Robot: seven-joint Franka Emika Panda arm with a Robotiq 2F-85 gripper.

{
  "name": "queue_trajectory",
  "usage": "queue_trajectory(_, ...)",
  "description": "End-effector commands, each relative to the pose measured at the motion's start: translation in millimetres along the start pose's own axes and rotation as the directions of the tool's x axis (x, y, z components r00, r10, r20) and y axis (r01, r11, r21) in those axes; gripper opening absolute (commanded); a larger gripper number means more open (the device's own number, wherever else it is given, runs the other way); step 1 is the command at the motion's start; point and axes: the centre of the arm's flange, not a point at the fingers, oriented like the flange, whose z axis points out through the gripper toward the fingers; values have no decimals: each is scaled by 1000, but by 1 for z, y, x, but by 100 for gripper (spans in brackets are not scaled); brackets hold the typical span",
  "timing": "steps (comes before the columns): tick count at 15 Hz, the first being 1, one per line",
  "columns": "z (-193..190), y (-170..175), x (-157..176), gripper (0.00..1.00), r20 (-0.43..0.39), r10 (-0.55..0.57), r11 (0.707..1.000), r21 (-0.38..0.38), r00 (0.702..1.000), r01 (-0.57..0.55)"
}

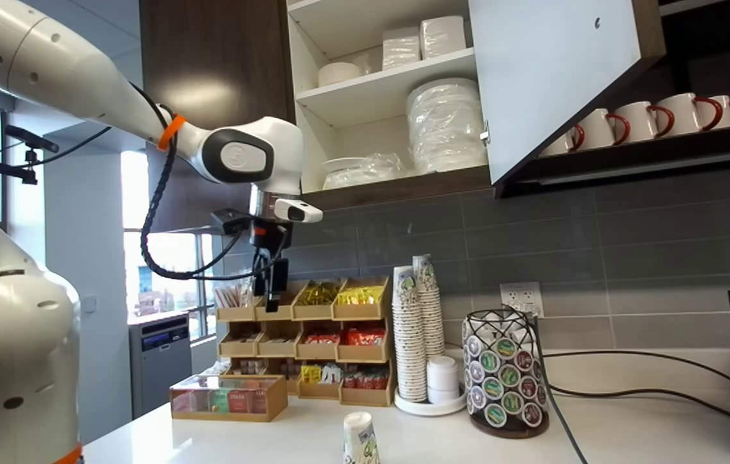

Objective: Put the cup upright in the cabinet

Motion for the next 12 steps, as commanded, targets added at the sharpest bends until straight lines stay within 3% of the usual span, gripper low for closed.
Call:
queue_trajectory(1, 15, 26, 31, 100, 4, 145, 988, 53, 989, -145)
queue_trajectory(6, 43, 59, 89, 100, 23, 354, 931, 84, 935, -355)
queue_trajectory(12, 96, 74, 146, 100, 188, 494, 847, 117, 849, -519)
